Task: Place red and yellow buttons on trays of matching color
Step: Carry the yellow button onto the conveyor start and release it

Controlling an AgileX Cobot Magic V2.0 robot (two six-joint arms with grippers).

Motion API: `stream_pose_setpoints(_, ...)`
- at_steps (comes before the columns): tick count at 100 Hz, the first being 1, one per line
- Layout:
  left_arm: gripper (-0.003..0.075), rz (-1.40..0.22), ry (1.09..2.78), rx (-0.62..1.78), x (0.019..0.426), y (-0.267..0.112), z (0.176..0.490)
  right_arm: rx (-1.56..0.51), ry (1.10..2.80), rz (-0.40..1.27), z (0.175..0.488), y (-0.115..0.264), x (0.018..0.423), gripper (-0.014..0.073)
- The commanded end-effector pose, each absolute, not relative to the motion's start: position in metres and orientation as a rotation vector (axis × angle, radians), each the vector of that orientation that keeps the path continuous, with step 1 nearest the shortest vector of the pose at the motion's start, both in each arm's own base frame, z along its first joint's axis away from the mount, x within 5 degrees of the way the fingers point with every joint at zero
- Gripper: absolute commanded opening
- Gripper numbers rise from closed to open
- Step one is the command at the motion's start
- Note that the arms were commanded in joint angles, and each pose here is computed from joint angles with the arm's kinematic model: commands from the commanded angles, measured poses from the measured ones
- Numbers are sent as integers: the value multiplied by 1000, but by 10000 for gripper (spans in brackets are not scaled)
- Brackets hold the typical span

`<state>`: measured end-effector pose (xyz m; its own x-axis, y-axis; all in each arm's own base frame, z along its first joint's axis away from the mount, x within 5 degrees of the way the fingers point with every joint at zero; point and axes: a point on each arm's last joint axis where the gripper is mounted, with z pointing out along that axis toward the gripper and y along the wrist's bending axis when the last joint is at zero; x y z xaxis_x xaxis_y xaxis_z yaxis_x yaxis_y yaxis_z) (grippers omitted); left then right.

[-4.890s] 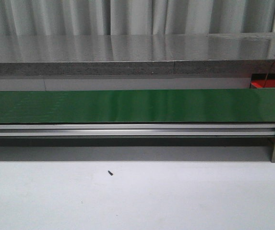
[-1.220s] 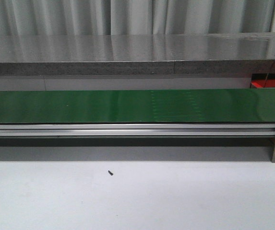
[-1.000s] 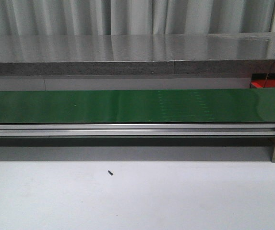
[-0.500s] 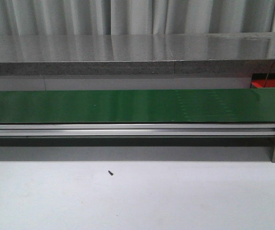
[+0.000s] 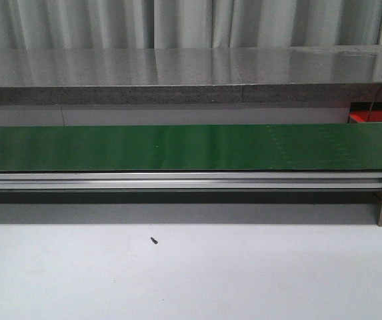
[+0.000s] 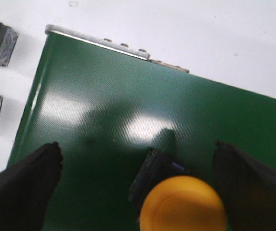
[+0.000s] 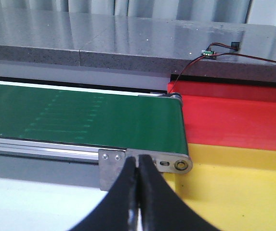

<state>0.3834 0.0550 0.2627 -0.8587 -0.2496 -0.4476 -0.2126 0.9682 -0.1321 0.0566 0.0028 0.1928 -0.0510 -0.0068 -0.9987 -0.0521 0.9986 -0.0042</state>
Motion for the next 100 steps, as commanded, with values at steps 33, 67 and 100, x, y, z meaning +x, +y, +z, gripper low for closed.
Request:
stream_pose_setpoints(33, 630, 16, 2352, -294, 341, 68, 364, -45, 1505, 30, 208, 3, 55, -69)
stream_pose_setpoints(67, 630, 180, 2341, -588, 301, 148, 366, -45, 1505, 30, 208, 3, 55, -69)
stream_pose_setpoints(100, 629, 257, 2282, -898, 263, 208, 321, -45, 1505, 30, 208, 3, 55, -69)
